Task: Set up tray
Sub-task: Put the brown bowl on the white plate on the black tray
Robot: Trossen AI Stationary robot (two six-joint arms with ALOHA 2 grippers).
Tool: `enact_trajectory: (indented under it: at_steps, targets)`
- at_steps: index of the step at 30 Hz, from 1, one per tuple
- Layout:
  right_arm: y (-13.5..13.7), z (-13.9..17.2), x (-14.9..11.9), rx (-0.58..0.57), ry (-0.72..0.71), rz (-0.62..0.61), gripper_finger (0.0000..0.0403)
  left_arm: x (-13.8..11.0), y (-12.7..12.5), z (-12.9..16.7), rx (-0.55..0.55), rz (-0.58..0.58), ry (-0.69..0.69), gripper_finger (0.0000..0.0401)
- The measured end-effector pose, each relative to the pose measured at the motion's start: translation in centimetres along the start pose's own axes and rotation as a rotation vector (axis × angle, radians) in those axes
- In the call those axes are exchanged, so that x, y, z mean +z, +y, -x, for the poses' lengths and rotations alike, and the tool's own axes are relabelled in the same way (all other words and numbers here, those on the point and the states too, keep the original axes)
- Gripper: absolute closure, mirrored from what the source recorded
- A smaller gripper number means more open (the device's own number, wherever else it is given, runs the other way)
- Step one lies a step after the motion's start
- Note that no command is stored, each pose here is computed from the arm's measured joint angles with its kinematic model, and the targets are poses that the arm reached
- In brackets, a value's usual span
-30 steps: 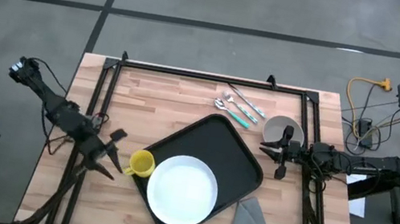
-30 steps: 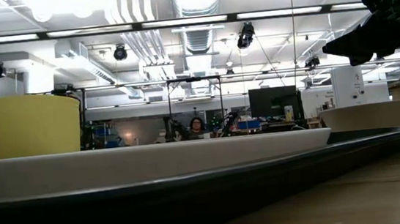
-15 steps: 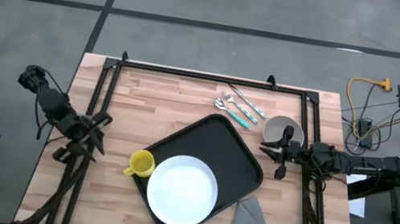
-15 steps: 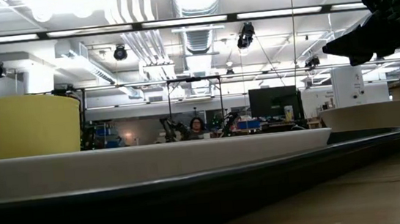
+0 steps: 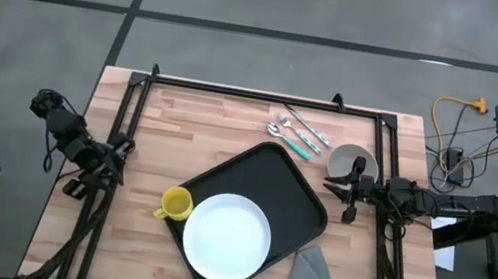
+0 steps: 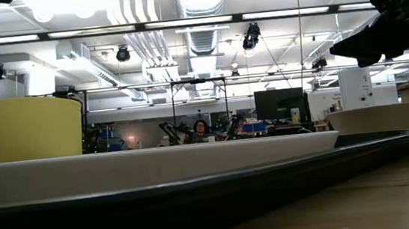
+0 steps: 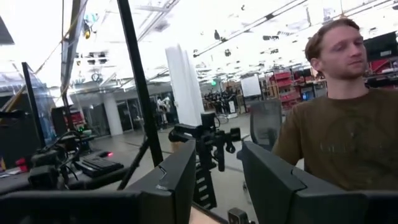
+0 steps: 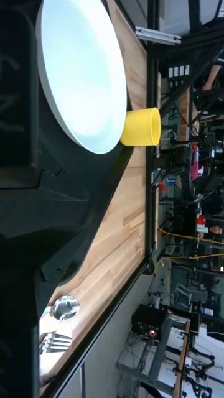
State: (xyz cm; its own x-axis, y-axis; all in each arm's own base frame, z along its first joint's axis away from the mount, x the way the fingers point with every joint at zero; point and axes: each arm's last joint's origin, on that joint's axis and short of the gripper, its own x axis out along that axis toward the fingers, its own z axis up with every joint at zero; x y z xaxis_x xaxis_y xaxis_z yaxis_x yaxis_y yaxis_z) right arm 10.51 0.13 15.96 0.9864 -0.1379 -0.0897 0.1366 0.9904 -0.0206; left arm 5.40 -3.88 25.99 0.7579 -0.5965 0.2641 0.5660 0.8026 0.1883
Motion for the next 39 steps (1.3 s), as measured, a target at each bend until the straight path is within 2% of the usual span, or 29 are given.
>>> enact_trajectory:
  at_steps: [14,26,31,35,39]
  targets:
    - [0.0,0.0,0.0,0.0,0.0,0.0,0.0335,-0.2,0.0,0.1,-0.001,-0.001,0.006,0.0285]
    - [0.0,0.0,0.0,0.0,0.0,0.001,0.0335,-2.6,-0.4,-0.5,0.04,-0.037,-0.211,0.0285]
    - [0.0,0.0,0.0,0.0,0.0,0.0,0.0335,-4.4,-0.7,-0.6,0.052,-0.089,-0.191,0.0285]
    - [0.0,0.0,0.0,0.0,0.0,0.001,0.0335,-5.6,-0.6,-0.7,0.142,-0.083,-0.143,0.0285]
    - [0.0,0.0,0.0,0.0,0.0,0.001,0.0335,-5.4,-0.5,-0.7,0.169,-0.079,-0.148,0.0285]
